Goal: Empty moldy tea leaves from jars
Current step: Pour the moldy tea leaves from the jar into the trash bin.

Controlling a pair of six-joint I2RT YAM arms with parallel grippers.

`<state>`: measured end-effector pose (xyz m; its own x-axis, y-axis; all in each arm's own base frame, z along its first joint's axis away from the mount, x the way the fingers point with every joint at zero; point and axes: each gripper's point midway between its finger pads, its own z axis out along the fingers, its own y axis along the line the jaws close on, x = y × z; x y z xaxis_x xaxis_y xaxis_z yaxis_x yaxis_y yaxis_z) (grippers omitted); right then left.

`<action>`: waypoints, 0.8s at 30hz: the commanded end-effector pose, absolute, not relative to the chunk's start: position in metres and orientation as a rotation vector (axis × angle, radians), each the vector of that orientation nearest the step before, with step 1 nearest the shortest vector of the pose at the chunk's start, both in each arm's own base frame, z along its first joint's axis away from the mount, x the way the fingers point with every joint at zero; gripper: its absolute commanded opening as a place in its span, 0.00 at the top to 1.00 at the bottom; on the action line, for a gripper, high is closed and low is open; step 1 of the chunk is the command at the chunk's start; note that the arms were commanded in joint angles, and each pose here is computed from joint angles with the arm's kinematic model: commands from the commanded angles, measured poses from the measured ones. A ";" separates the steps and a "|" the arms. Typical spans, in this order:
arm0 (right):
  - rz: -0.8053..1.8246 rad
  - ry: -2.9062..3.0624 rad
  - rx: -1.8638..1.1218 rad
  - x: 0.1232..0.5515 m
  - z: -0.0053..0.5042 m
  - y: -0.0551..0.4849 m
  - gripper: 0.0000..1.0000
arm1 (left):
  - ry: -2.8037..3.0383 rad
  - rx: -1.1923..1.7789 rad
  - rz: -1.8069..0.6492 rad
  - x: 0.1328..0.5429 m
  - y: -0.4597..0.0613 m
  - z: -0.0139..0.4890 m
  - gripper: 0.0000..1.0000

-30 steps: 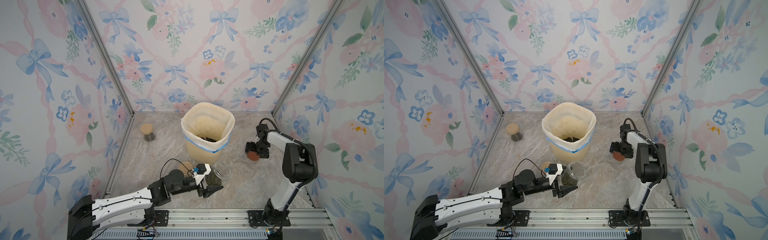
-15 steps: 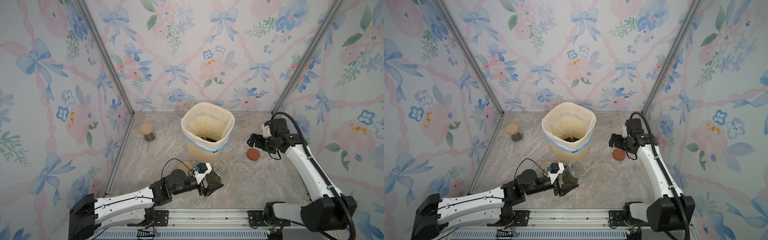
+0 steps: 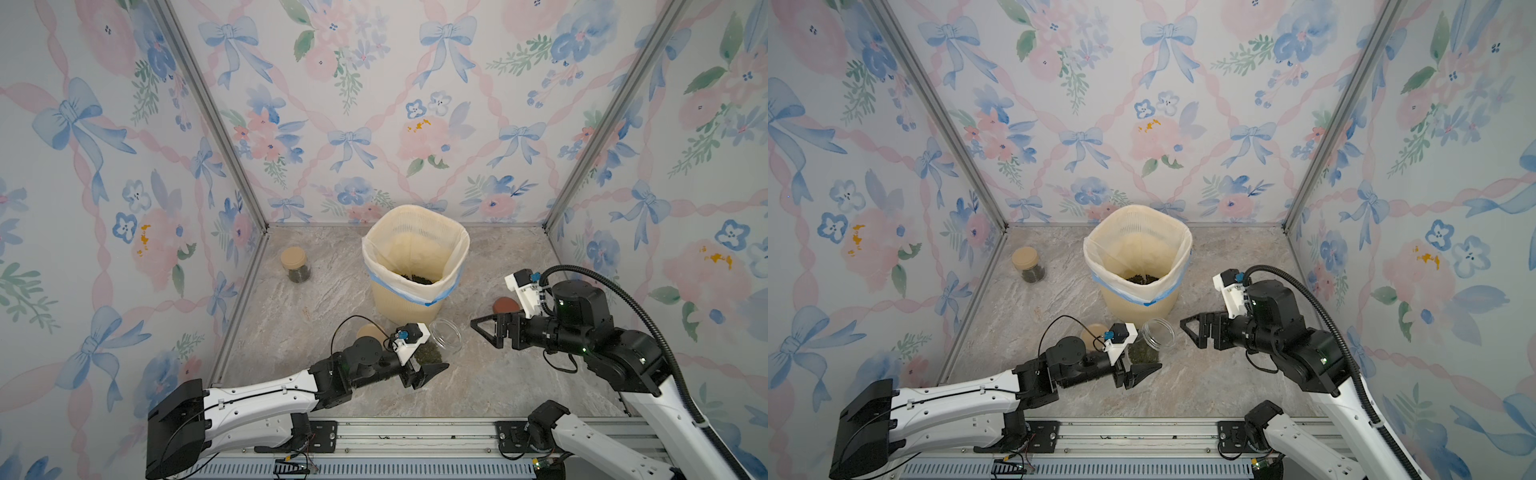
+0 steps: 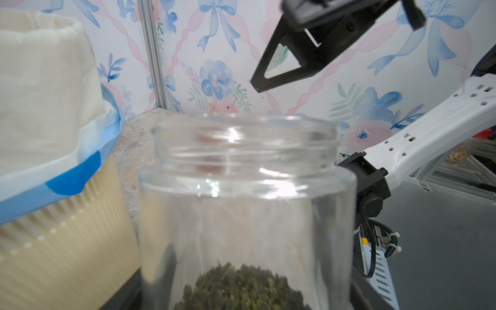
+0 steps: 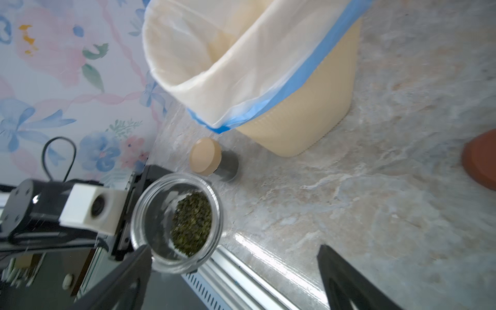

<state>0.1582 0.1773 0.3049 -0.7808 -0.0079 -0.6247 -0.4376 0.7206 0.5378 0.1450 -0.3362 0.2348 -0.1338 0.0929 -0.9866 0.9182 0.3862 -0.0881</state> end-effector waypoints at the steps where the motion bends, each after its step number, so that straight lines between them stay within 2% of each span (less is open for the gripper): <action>1: 0.952 2.332 -0.397 0.146 0.295 0.188 0.02 | 1.421 0.832 -0.988 0.152 -0.340 0.286 0.57; 13: 1.007 2.095 -0.563 0.145 0.320 0.227 0.02 | 1.426 0.788 -1.050 0.150 -0.341 0.298 0.57; 24: 0.960 2.078 -0.591 0.156 0.316 0.239 0.02 | 1.412 0.741 -1.084 0.150 -0.335 0.312 0.57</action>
